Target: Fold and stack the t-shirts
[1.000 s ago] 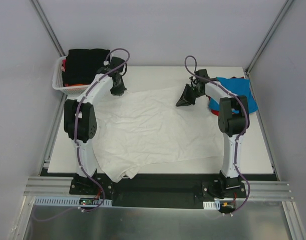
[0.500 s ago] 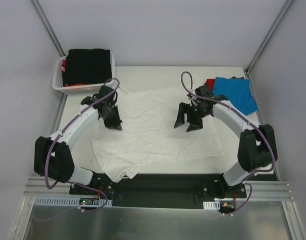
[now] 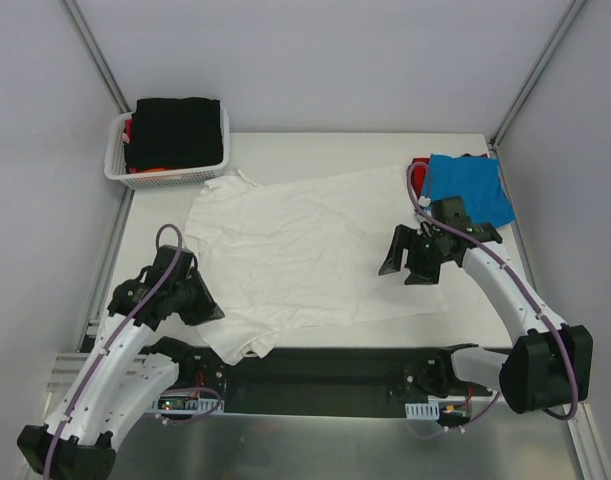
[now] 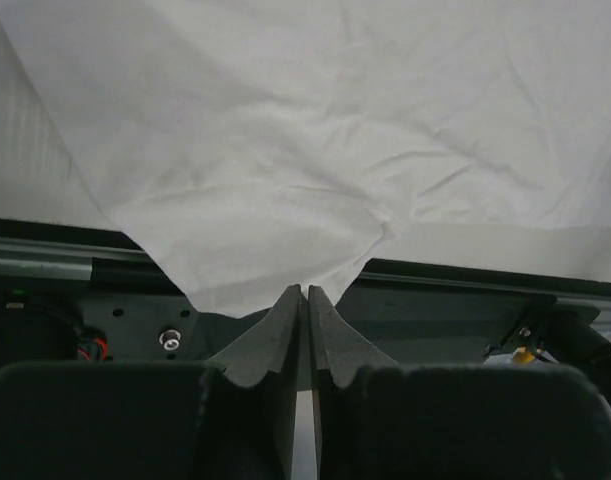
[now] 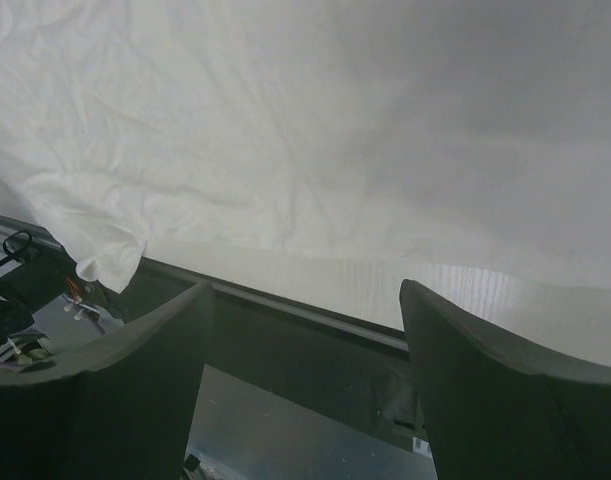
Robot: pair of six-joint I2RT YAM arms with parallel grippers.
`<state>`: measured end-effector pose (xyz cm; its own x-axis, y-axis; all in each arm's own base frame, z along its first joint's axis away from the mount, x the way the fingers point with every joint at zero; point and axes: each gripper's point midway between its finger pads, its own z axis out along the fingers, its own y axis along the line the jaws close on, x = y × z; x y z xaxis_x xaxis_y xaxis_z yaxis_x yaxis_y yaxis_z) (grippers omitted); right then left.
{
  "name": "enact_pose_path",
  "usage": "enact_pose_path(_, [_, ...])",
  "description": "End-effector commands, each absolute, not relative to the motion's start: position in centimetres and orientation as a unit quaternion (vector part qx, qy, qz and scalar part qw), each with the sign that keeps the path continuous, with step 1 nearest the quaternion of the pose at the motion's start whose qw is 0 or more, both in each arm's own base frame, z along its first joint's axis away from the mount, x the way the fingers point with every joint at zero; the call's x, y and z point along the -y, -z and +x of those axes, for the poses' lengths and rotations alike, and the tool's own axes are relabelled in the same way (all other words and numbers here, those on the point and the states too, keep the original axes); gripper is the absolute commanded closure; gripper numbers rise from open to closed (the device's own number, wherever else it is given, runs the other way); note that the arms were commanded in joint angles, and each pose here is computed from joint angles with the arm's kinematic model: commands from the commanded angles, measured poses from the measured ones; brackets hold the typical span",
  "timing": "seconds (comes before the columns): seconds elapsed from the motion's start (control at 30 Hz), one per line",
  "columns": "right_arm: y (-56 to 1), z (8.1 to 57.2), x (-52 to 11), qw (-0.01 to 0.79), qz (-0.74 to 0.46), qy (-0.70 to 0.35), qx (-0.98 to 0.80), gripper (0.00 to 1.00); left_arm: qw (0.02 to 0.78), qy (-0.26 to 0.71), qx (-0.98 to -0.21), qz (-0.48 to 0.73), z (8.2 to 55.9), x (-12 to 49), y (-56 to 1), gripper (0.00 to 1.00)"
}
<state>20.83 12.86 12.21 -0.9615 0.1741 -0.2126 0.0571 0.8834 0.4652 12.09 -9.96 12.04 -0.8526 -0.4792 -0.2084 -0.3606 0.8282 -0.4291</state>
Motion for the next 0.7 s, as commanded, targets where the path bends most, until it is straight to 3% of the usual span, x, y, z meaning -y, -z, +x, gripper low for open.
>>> enact_pose_path(0.0, [-12.2,19.9,-12.9,0.113,0.053,-0.24,-0.963,0.22,0.068,0.196,-0.937,-0.282,8.3,10.5,-9.3,0.92])
enact_pose_path(0.13, [-12.5,19.1,-13.5,0.095,0.03,-0.258,-0.961,0.22,0.009,0.204,-0.939,-0.276,7.4,11.6,-9.0,0.91])
enact_pose_path(0.33, [-12.6,17.1,-12.3,0.11,0.01,-0.239,-0.965,0.22,-0.046,0.109,-0.96,-0.254,6.8,9.6,-7.8,0.93])
enact_pose_path(0.47, [-13.1,16.8,-12.4,0.121,0.008,-0.245,-0.962,0.22,-0.036,0.005,-0.967,-0.254,8.0,6.6,-8.0,0.94])
enact_pose_path(0.67, [-14.4,18.2,-12.5,0.142,0.006,-0.244,-0.959,0.22,-0.007,-0.022,-0.965,-0.262,11.1,6.3,-8.7,0.93])
